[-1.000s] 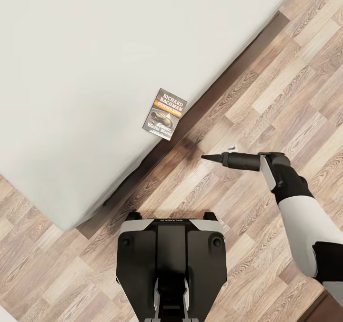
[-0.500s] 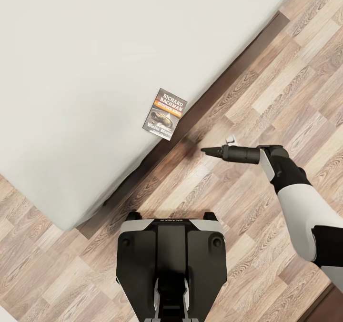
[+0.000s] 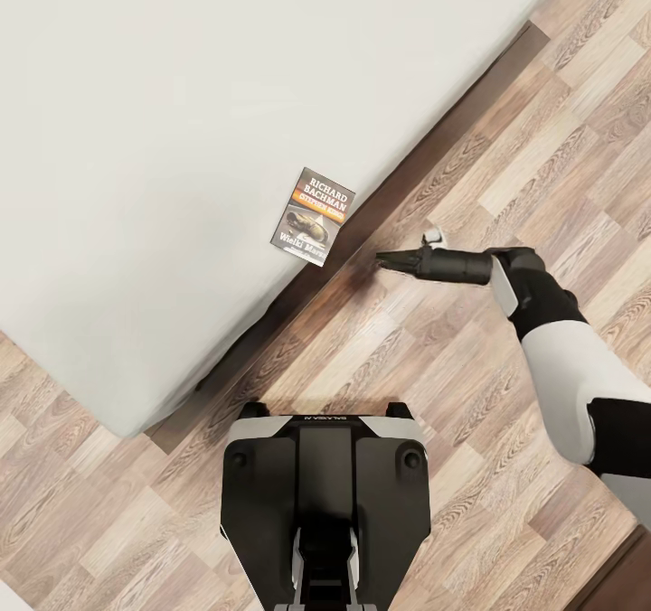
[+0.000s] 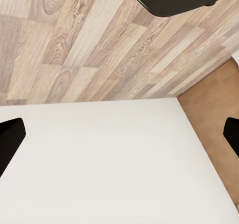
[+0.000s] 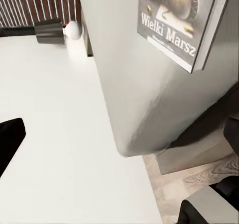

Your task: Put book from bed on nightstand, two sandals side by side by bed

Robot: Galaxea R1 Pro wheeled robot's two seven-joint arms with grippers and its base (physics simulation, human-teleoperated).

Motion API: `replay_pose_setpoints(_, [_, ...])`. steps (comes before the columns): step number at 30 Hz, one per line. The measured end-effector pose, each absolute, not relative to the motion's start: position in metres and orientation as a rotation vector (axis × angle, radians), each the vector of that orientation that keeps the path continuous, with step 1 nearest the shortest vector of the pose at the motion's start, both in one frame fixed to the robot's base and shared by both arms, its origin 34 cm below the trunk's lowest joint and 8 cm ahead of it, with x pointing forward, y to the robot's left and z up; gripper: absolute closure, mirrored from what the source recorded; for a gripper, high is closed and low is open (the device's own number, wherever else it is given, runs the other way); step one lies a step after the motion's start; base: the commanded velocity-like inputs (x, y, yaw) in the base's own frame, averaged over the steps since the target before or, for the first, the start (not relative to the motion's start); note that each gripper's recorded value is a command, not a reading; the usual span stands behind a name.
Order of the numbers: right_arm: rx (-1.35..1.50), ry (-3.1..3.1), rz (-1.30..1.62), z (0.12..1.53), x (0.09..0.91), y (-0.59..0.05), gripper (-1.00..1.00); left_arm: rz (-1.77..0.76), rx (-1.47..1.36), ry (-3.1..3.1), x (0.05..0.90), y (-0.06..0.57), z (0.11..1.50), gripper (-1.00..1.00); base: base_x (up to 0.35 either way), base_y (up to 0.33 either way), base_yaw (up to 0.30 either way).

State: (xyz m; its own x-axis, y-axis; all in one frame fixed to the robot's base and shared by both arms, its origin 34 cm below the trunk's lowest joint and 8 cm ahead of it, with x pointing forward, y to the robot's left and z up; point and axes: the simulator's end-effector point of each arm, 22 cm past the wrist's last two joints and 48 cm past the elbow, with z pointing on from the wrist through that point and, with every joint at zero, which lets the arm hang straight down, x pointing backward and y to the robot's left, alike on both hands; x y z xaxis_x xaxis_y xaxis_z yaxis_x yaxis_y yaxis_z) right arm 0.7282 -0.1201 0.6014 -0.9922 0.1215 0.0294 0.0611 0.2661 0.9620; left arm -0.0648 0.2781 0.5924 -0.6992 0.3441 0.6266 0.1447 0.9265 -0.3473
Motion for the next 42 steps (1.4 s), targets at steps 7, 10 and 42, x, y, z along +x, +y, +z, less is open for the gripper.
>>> replay_pose_setpoints(7, [0.175,2.436,1.894,0.618,0.762,-0.123,-1.0,0.35,-0.345,-2.343,-0.065,0.279,0.593,-1.0,0.0,0.0,0.0])
replay_pose_setpoints(10, [0.179,2.439,1.886,0.621,0.774,-0.128,-1.0,0.348,-0.344,-2.342,-0.065,0.279,0.593,-1.0,0.0,0.0,0.0])
replay_pose_setpoints(42, [0.198,2.42,1.8,0.641,0.8,-0.235,-1.0,0.363,-0.347,-2.341,-0.062,0.273,0.587,-1.0,0.0,0.0,0.0])
